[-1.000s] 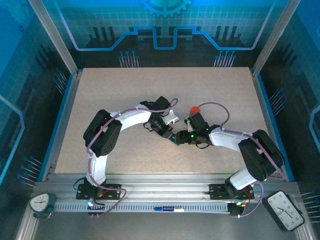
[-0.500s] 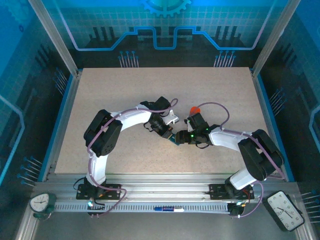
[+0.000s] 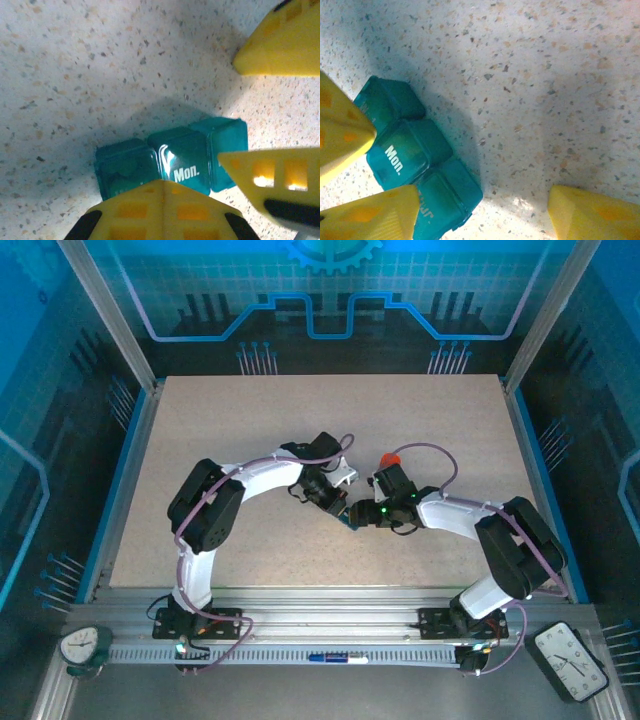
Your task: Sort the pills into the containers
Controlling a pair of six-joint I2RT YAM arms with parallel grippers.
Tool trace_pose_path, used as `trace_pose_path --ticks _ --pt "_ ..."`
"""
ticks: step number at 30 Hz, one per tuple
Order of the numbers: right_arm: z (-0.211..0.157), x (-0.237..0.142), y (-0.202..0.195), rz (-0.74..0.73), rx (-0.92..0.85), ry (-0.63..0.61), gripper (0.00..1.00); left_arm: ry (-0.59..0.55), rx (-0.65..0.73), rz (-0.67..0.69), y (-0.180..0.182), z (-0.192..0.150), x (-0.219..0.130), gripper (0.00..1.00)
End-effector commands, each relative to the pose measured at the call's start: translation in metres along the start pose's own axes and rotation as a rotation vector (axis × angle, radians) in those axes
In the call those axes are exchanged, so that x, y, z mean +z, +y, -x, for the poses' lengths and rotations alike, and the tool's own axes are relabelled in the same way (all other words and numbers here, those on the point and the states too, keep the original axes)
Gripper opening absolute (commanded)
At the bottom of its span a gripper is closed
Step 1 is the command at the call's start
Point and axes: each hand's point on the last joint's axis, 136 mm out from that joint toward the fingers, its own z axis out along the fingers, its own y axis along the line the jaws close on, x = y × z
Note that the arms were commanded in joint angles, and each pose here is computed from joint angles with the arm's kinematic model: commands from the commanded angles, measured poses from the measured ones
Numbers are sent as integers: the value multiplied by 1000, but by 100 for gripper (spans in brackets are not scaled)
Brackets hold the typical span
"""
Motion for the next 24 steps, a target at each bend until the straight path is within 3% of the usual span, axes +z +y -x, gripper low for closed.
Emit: trace_pose_path --ticks 1,6,9,11,13,16,24 --pt "8 -17 31 114 -55 1 74 -184 26 13 -15 41 -41 13" --pt "34 -71 57 160 -122 -96 83 -388 35 52 -17 73 -91 21" --pt "49 -110 66 167 -147 -175 87 -507 45 85 -15 82 -123 31" --pt "58 -135 63 150 -147 -238 90 -594 37 111 -9 86 -146 52" --pt "69 -161 53 128 -129 -307 92 -685 32 139 -2 87 -170 99" --pt "88 -197 24 50 -86 -432 100 -829 13 208 14 86 -211 99" --pt "132 -260 -84 -369 40 -770 100 -1169 24 575 68 42 -304 99"
